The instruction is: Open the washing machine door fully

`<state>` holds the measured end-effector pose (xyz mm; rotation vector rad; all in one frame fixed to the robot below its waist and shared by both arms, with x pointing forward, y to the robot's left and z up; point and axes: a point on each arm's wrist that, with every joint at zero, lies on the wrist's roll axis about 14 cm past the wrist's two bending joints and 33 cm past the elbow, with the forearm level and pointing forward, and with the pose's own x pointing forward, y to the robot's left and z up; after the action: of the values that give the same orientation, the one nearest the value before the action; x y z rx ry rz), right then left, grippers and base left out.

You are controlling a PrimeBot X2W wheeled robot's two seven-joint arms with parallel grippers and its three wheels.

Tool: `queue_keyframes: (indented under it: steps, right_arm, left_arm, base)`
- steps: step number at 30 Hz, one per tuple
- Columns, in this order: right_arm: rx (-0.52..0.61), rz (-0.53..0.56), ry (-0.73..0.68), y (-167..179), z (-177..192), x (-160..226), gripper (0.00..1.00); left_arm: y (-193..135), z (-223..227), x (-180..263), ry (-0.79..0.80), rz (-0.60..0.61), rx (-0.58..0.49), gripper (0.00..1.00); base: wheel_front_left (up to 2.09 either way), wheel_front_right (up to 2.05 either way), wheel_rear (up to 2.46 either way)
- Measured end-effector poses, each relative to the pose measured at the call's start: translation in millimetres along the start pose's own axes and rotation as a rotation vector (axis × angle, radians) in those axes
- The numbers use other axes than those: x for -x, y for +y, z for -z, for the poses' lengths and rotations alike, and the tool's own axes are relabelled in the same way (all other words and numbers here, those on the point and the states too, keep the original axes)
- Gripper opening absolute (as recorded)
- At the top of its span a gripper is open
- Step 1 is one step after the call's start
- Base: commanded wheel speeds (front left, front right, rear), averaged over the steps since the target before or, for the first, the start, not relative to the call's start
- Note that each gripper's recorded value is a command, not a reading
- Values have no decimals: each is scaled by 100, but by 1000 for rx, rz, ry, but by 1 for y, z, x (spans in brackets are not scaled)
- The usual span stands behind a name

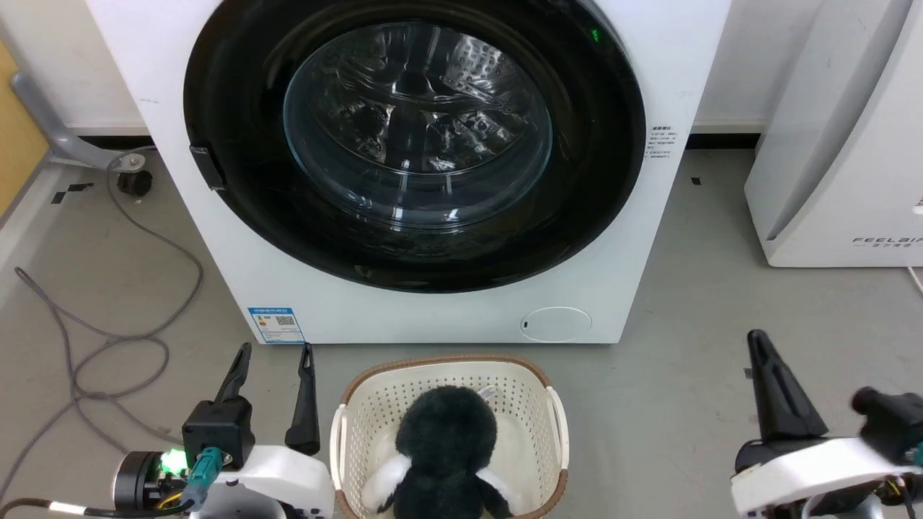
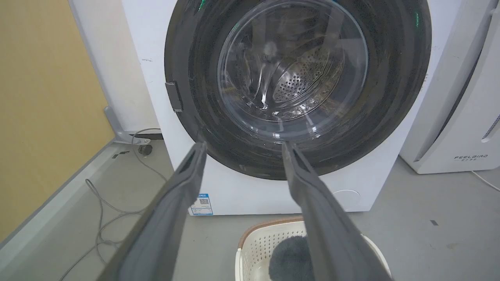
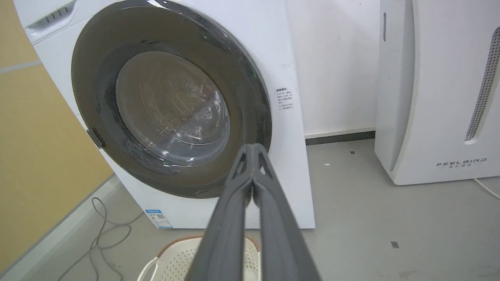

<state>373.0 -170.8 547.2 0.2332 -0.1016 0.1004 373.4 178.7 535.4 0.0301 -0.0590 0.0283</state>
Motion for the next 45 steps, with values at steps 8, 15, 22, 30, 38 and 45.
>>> queue_keyframes:
  steps: [8, 15, 22, 30, 38, 45]
  right_arm:
    - [-312, 41, -43, -10, -2, -6, 0]
    - [-508, 56, -89, -15, -8, -17, 0]
    - [-710, 107, -51, -32, 5, -33, 0]
    - [-850, 121, -29, -45, 12, -64, 0]
    - [-922, 128, -24, -63, 13, -108, 0]
    - [-970, 112, -27, -71, 10, -148, 0]
  left_arm:
    - [2, -1, 0, -13, -10, -1, 100]
    - [3, 2, -1, -14, -16, -2, 100]
    - [4, 4, -5, -18, -22, -3, 100]
    - [6, 5, -16, -28, -31, -6, 100]
    - [9, 8, -32, -36, -44, -11, 100]
    - [14, 16, -41, -31, -60, -13, 100]
  base:
    - [0, 0, 0]
    - [0, 0, 0]
    - [0, 0, 0]
    - [0, 0, 0]
    - [0, 0, 0]
    - [0, 0, 0]
